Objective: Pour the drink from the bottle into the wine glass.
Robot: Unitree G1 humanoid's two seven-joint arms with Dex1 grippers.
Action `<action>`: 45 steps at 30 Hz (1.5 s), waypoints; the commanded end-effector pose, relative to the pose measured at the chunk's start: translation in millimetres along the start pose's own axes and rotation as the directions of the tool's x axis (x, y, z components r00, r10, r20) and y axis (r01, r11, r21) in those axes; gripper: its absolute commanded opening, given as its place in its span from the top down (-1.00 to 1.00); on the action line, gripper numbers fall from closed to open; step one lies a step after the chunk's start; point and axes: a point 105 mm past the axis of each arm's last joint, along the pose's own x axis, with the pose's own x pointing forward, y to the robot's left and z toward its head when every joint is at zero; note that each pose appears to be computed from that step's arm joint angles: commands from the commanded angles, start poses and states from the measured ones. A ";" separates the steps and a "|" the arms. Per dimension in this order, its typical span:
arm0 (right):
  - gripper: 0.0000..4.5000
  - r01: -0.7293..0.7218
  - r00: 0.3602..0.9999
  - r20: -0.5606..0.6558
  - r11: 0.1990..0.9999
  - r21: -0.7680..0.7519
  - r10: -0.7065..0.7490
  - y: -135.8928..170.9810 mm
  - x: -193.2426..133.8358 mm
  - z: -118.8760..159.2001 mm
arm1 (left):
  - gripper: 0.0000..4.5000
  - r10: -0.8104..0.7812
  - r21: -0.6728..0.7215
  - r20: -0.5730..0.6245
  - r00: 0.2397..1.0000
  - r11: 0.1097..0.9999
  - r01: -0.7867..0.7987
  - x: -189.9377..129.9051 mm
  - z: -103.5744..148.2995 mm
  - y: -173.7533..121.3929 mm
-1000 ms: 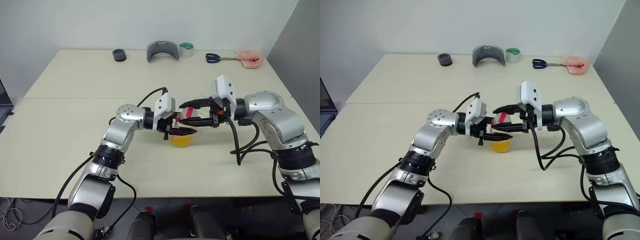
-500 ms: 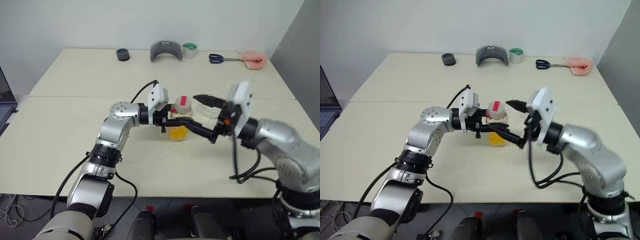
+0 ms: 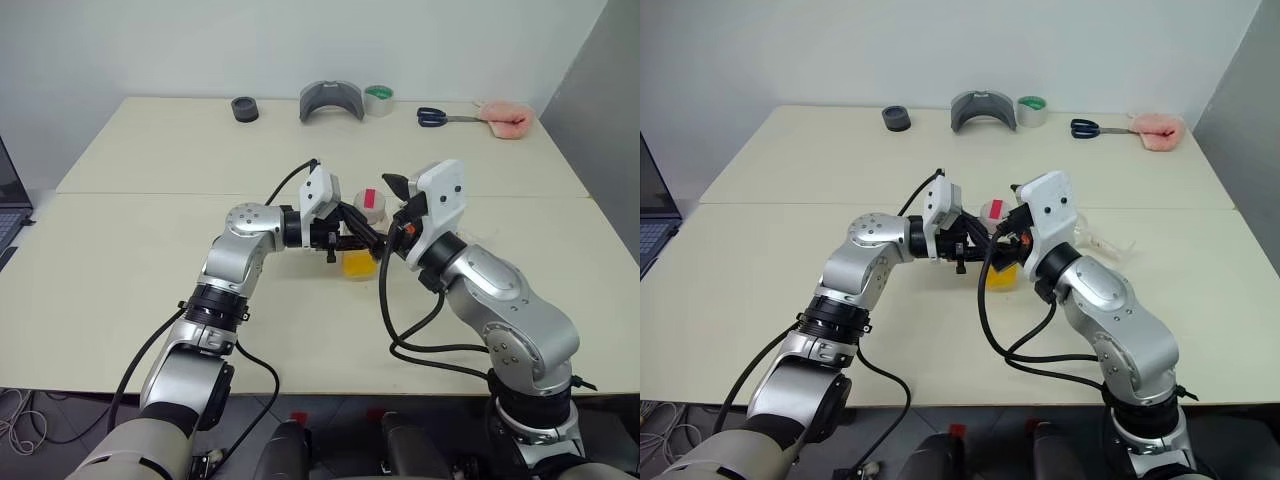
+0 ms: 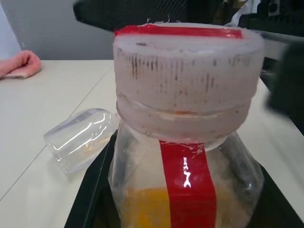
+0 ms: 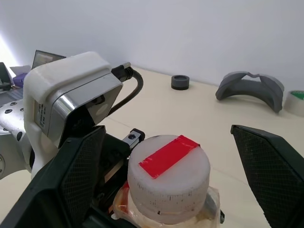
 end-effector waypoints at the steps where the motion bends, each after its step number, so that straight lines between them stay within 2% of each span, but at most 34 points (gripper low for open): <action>1: -0.92 -0.005 0.999 0.037 1.000 -0.010 0.005 2.9 0.9 9.1 | 0.20 0.000 0.073 0.040 0.999 0.997 -0.003 0.8 19.6 2.0; 3: -0.73 -0.006 0.999 0.032 1.000 -0.007 0.006 3.0 1.7 7.5 | 0.20 0.002 0.074 0.039 0.999 0.997 -0.005 0.6 19.8 2.3; 8: 0.06 -0.022 0.999 0.031 0.999 -0.025 0.023 4.4 2.1 5.5 | 0.20 0.004 0.077 0.037 0.999 0.997 -0.007 -0.5 20.2 2.4; 9: 0.16 -0.030 0.999 0.033 0.999 -0.027 0.031 5.5 1.9 5.4 | 0.20 0.004 0.077 0.036 0.999 0.997 -0.006 -0.8 20.2 2.1; 13: 0.16 -0.129 0.990 0.054 0.989 -0.071 0.133 17.9 -0.4 6.0 | 0.20 0.001 0.069 0.038 0.999 0.998 -0.004 -2.7 20.2 0.7; 16: 0.16 -0.287 0.955 0.055 0.953 -0.097 0.293 25.5 -3.7 2.3 | 0.20 -0.009 0.060 0.039 0.999 0.998 0.007 -4.1 20.3 -1.9; 19: 0.16 -0.483 0.874 -0.004 0.868 -0.112 0.486 16.4 -4.7 -6.2 | 0.20 -0.033 0.057 0.036 0.999 0.998 0.031 -4.9 22.1 -5.0; 22: 0.16 -0.659 0.750 -0.140 0.748 -0.079 0.646 -3.7 -3.5 -18.8 | 0.20 -0.058 0.062 0.030 0.998 0.996 0.056 -6.2 24.8 -7.5; 23: 0.16 -0.692 0.717 -0.172 0.720 -0.056 0.676 -10.9 -1.7 -20.4 | 0.20 -0.063 0.066 0.027 0.998 0.996 0.061 -6.7 25.4 -8.0; 24: 0.16 -0.698 0.710 -0.182 0.714 -0.058 0.680 -16.4 2.4 -19.4 | 0.20 -0.064 0.068 0.025 0.998 0.996 0.062 -7.0 25.8 -8.0; 28: 0.16 -0.704 0.706 -0.163 0.709 -0.046 0.690 -19.3 6.4 -14.7 | 0.20 -0.046 0.068 0.028 0.999 0.997 0.044 -7.9 26.3 -7.1; 30: -0.16 -0.665 0.745 -0.116 0.746 -0.041 0.657 -21.8 9.0 -8.6 | 0.20 -0.036 0.065 0.028 0.999 0.997 0.034 -9.3 25.5 -6.7; 35: -0.89 -0.641 0.767 -0.090 0.766 -0.048 0.635 -20.0 2.9 0.3 | 0.21 -0.031 0.062 0.027 0.999 0.998 0.029 -9.8 24.7 -6.4; 41: -0.90 -0.569 0.822 -0.079 0.819 -0.074 0.564 -29.7 -9.0 10.4 | 0.21 -0.030 0.058 0.032 0.999 0.998 0.028 -7.5 23.9 -6.6; 45: -0.90 -0.507 0.862 -0.048 0.854 -0.120 0.505 -25.4 -19.1 18.1 | 0.21 -0.028 0.056 0.035 0.999 0.998 0.026 -7.3 24.0 -5.9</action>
